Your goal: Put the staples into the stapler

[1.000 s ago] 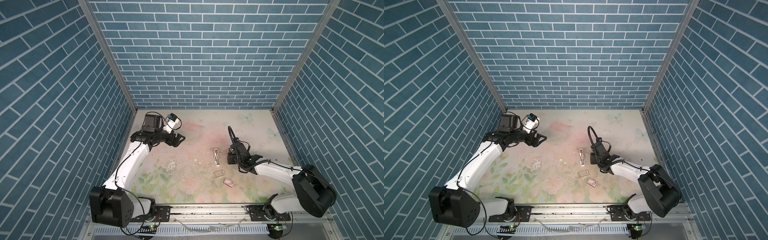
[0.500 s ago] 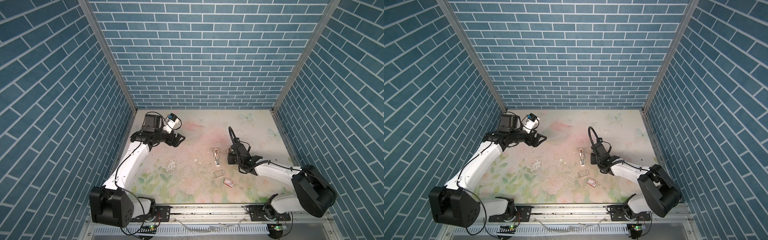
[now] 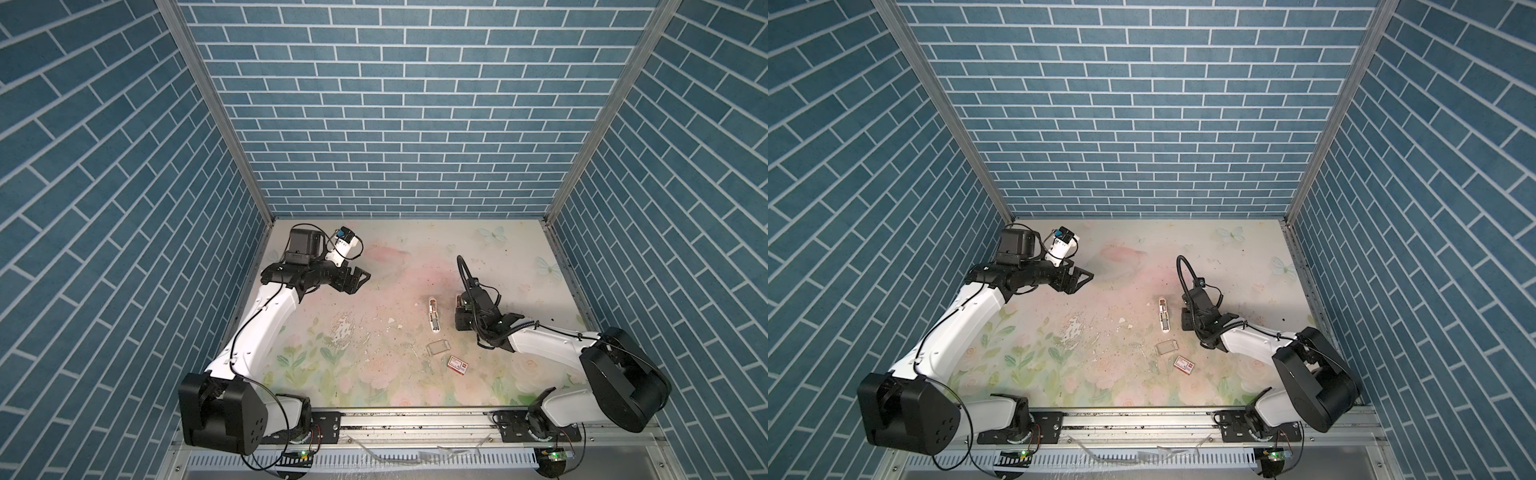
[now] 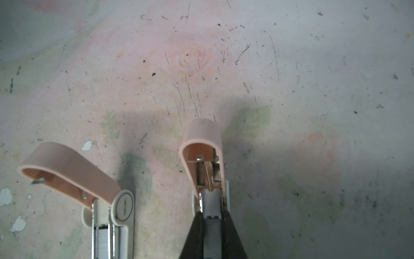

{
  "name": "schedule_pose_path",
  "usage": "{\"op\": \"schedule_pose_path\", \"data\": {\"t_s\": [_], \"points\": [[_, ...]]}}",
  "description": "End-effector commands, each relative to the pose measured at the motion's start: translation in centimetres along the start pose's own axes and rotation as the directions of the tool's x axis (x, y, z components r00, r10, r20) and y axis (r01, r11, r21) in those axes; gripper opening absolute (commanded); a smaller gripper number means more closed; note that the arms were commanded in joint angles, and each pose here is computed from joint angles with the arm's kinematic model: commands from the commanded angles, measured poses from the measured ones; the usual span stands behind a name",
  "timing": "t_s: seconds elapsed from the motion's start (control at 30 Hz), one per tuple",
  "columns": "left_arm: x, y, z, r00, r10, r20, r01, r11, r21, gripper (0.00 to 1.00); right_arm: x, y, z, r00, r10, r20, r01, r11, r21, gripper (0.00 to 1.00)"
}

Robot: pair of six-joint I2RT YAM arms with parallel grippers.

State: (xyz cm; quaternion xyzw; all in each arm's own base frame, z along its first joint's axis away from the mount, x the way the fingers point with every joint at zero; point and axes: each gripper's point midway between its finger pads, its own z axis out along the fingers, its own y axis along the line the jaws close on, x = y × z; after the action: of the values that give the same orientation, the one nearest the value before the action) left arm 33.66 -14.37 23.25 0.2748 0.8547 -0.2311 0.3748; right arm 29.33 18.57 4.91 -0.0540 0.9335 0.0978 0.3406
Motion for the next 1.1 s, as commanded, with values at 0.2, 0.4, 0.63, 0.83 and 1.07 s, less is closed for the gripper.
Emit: {"op": "schedule_pose_path", "data": {"t_s": [0.2, 0.4, 0.63, 0.83, 1.07], "points": [[0.2, 0.3, 0.1, 1.0, 0.0, -0.004, 0.0, 1.0, -0.004, 0.9, 0.6, -0.5, 0.5, 1.0, 0.025, -0.007, -0.025, 1.0, 0.018, 0.1], [0.2, 0.3, 0.2, 1.0, 0.0, -0.005, 0.0, 1.0, -0.004, 0.9, 0.6, -0.7, 0.3, 1.0, 0.027, -0.003, -0.027, 0.999, 0.022, 0.1], [0.3, 0.3, 0.1, 1.0, 0.0, -0.003, 0.0, 1.0, -0.004, 0.9, 0.9, -0.8, 0.4, 1.0, 0.026, -0.012, -0.025, 0.999, 0.028, 0.1], [0.3, 0.3, 0.1, 1.0, -0.002, -0.003, 0.002, 1.0, -0.003, 0.91, 1.2, -0.9, 0.4, 0.999, 0.034, -0.016, -0.034, 0.999, 0.027, 0.1], [0.3, 0.3, 0.1, 1.0, 0.001, -0.001, -0.001, 1.0, -0.003, 0.9, 1.7, -1.1, 0.5, 0.999, 0.042, -0.023, -0.041, 0.999, 0.03, 0.1]]}}
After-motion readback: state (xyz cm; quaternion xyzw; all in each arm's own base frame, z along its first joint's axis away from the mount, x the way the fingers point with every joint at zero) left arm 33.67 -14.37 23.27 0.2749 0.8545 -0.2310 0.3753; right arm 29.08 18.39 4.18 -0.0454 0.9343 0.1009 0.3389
